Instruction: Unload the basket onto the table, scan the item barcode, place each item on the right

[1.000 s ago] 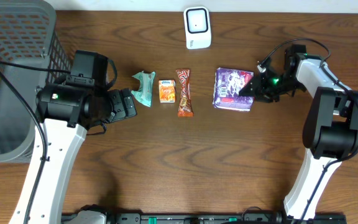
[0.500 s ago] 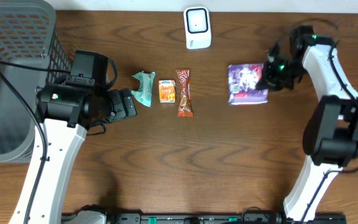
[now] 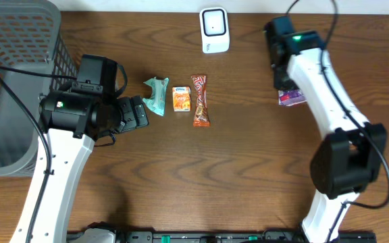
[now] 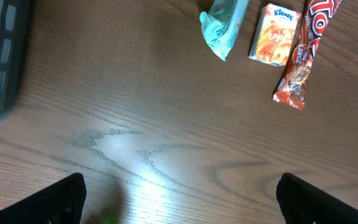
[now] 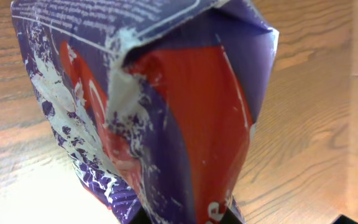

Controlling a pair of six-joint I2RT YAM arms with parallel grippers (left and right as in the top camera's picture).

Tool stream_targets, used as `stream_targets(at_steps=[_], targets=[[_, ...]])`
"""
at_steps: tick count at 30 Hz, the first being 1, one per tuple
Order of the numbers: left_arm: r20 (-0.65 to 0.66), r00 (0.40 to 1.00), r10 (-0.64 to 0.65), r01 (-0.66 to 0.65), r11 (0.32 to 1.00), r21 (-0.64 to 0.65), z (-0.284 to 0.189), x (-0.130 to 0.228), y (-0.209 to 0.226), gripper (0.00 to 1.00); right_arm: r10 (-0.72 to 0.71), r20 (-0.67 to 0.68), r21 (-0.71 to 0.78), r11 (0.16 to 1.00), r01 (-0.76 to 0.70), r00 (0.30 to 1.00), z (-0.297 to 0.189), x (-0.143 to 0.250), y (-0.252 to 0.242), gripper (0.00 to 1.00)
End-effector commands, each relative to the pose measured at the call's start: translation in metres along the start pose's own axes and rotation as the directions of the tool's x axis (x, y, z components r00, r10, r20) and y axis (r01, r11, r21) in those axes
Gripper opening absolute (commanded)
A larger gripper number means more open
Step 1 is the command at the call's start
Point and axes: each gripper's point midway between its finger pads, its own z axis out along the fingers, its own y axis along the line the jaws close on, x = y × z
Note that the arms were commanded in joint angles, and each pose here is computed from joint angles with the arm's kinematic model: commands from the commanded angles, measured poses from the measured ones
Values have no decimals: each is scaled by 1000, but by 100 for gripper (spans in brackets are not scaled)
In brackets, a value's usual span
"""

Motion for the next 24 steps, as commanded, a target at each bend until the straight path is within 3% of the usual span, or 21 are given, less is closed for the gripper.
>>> stream_targets(at_steps=[1, 6, 7, 8, 10, 13, 17, 24], targets=[[0, 1000, 6, -6, 1000, -19, 1, -1, 4, 98, -13, 6, 72, 997, 12, 1000, 12, 3, 19, 9], [0, 1000, 6, -6, 1000, -19, 1, -1, 4, 98, -27, 30, -143, 989, 32, 999, -2, 3, 82, 28], [0, 1000, 6, -6, 1000, -19, 1, -1, 4, 98, -30, 49, -153, 988, 38, 998, -6, 1, 89, 40], [0, 1000, 6, -6, 1000, -20, 1, -1, 4, 98, -37, 77, -168, 985, 50, 996, -13, -1, 100, 62], [0, 1000, 6, -6, 1000, -20, 1, -1, 4, 98, -52, 96, -203, 977, 71, 994, -21, 1, 116, 76], [0, 1000, 6, -6, 1000, -20, 1, -1, 4, 98, -74, 109, -272, 957, 101, 991, -32, 5, 138, 82], [0, 1000, 6, -6, 1000, -19, 1, -1, 4, 98, -116, 115, -417, 896, 154, 987, -47, 10, 169, 83], [0, 1000, 6, -6, 1000, -19, 1, -1, 4, 98, -108, 93, -687, 712, 142, 990, -89, 1, 196, 82]])
